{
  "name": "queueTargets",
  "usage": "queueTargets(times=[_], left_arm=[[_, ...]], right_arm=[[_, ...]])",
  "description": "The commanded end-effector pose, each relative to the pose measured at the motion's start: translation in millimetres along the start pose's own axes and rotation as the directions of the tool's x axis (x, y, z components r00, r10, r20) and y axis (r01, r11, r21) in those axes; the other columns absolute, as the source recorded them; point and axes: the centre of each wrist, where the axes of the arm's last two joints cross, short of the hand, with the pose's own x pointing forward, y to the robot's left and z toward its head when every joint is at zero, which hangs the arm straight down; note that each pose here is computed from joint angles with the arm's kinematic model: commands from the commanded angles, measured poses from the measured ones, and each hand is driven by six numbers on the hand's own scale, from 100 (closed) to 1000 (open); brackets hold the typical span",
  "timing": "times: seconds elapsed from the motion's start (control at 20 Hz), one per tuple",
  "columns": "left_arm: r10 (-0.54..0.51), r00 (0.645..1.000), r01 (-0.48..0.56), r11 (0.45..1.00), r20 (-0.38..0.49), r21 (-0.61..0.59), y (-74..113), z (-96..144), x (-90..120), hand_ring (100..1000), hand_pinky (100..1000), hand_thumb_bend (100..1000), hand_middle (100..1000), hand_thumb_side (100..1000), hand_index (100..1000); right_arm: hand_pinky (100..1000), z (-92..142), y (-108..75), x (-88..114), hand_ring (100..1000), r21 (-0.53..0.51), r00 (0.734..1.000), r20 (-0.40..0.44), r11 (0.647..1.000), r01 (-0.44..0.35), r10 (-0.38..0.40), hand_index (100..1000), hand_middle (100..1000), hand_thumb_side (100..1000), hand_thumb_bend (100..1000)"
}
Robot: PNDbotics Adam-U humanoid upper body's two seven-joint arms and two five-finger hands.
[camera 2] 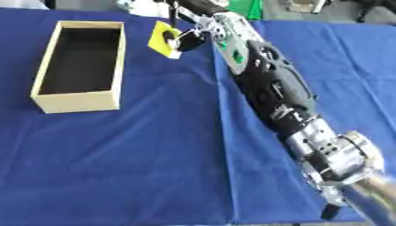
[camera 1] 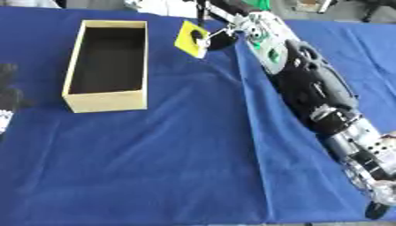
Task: Pick up objects on the table and place them in the box.
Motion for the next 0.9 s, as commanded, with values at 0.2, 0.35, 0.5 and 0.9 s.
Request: queueTargets(times=[0.2,0.35,0.5,0.9], left_arm=[[-0.002,1.000,0.003,1.000,0.029,-0.011,0.3,-6,7,1000,693,524,897,672,926],[-0.002,0.999,0.002,1.000,0.032,-0.014,0.1,-6,8,1000,693,526,897,668,926],[-0.001,0.999,0.002,1.000,0.032,-0.018,-0.4,-6,8,1000,693,527,896,667,926],[0.004,0.999,-0.003,1.000,0.043,-0.022,-1.3,-9,11,1000,693,527,896,659,925]], right_arm=[[871,-9,-30.9,17,890,-0.072,0.998,0.061,0.997,-0.023,0.028,1000,488,127,100],[873,-15,-37.1,26,888,-0.087,0.995,0.090,0.996,-0.027,0.035,1000,486,121,100],[873,-22,-40.6,37,887,-0.095,0.992,0.122,0.995,-0.027,0.038,1000,484,119,100],[873,-36,-29.6,58,891,-0.070,0.984,0.176,0.998,0.004,0.009,1000,480,124,100]])
